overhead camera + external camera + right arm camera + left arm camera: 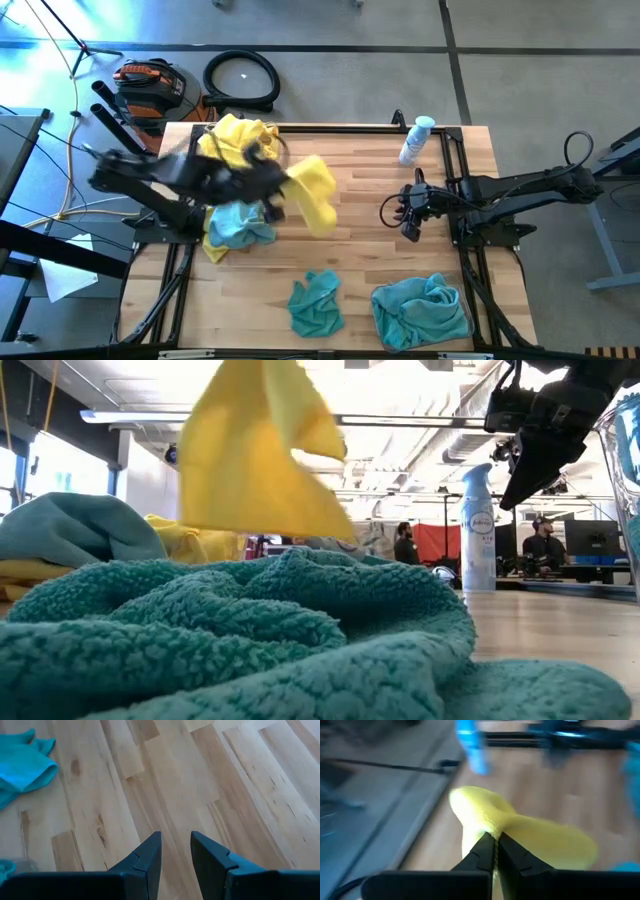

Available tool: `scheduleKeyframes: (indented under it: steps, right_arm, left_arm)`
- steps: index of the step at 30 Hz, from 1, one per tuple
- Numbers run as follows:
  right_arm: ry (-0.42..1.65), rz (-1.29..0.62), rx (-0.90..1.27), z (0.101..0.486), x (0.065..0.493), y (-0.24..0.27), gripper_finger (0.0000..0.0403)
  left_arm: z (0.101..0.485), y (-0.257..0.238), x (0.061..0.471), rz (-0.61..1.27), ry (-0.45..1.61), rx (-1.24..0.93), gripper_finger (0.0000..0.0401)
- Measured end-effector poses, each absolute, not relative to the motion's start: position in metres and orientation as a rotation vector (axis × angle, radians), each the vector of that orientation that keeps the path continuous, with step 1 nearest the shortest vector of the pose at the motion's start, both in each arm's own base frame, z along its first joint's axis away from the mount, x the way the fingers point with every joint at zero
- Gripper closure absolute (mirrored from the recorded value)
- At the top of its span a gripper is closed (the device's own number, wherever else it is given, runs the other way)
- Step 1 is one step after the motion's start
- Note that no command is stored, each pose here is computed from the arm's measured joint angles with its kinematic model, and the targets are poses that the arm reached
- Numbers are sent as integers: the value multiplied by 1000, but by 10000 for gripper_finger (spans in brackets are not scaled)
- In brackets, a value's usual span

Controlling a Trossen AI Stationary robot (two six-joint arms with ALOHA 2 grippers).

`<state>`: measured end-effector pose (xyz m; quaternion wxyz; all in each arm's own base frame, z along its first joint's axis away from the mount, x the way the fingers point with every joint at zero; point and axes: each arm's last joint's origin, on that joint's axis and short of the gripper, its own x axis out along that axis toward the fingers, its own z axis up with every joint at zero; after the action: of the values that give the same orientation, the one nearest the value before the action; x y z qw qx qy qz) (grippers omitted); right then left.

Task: Sort microfiber towel by color & place in baskets
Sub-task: Put the yellow towel into the top transparent bin

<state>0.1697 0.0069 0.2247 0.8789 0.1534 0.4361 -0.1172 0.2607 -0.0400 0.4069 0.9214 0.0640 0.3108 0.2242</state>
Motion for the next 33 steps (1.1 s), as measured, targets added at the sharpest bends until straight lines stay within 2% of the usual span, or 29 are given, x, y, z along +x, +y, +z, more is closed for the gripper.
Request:
scheduleKeyframes:
  steps: [8, 17, 23, 30, 33]
  right_arm:
    - [868, -355, 369, 225, 170, 5, 304]
    - [778, -507, 455, 228, 172, 2, 304]
    - [720, -606, 518, 228, 172, 0, 304]
    - [673, -678, 558, 229, 172, -2, 304]
    - [650, -712, 570, 229, 171, -3, 304]
  left_arm:
    - [442, 31, 194, 842, 588, 175, 401]
    - [454, 87, 144, 1128, 697, 239, 401]
    - [447, 115, 139, 1053, 769, 180, 401]
    - [420, 162, 170, 774, 751, -104, 401]
    - [404, 180, 175, 797, 799, -194, 401]
